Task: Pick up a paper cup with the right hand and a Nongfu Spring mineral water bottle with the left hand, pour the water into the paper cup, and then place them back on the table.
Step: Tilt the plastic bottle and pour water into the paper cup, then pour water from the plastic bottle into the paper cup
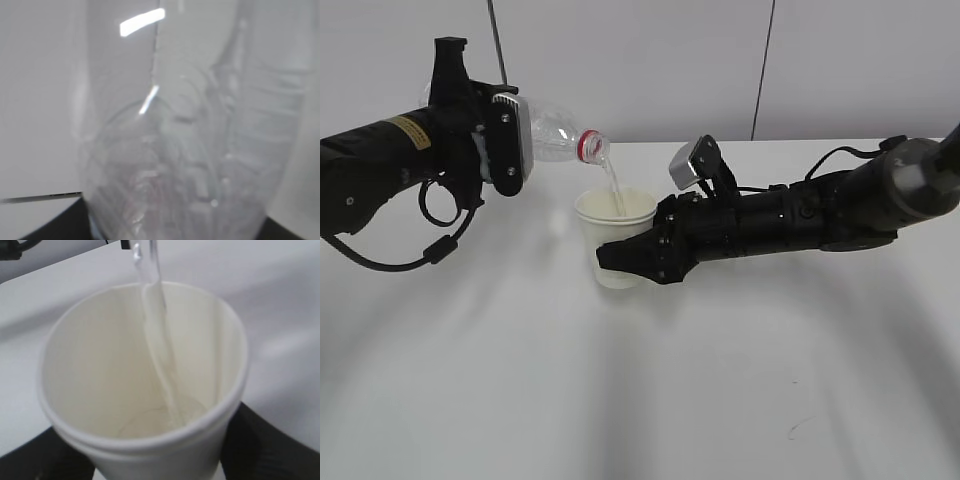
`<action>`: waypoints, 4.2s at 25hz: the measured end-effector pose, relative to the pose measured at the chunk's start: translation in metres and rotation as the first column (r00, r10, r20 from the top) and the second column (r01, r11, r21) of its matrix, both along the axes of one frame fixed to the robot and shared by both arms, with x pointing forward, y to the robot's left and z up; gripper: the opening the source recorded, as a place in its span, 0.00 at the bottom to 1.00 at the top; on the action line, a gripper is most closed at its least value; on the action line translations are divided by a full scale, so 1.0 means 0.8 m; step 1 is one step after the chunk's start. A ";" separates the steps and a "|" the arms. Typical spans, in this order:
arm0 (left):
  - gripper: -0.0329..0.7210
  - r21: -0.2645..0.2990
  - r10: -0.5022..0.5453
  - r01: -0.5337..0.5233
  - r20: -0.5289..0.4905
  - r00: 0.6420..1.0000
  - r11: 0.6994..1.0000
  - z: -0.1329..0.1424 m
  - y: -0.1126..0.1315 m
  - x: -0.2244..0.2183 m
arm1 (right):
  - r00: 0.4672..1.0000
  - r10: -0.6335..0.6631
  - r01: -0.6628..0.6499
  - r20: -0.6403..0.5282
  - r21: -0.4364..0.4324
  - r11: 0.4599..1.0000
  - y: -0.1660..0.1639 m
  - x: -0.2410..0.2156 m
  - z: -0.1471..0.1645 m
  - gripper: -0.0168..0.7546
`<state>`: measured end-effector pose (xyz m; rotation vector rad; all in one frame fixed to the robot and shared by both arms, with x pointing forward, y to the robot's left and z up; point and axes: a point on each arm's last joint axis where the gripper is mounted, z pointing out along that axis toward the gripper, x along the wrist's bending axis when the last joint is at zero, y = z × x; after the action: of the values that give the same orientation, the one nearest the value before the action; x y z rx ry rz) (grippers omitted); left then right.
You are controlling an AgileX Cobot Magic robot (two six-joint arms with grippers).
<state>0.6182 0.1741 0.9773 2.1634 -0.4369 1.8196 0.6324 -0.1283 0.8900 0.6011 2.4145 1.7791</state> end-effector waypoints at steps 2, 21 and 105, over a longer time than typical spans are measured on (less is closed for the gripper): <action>0.44 0.002 0.000 0.000 0.001 1.000 1.000 0.000 0.000 0.000 | 1.000 0.001 -0.001 0.000 -0.001 1.000 0.000 0.000 0.000 0.65; 0.44 0.027 -0.005 0.005 0.012 1.000 1.000 0.000 0.000 0.000 | 1.000 0.001 -0.001 -0.001 -0.001 1.000 0.000 0.000 -0.001 0.65; 0.44 -0.535 0.154 -0.274 -0.258 0.954 0.800 0.001 0.000 0.001 | 0.990 -0.096 0.094 0.100 0.022 0.995 -0.003 0.013 0.002 0.65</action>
<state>0.6188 0.1745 0.9784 1.9822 0.3792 1.5388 0.6430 -0.1306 0.8919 0.6020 2.2673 1.7503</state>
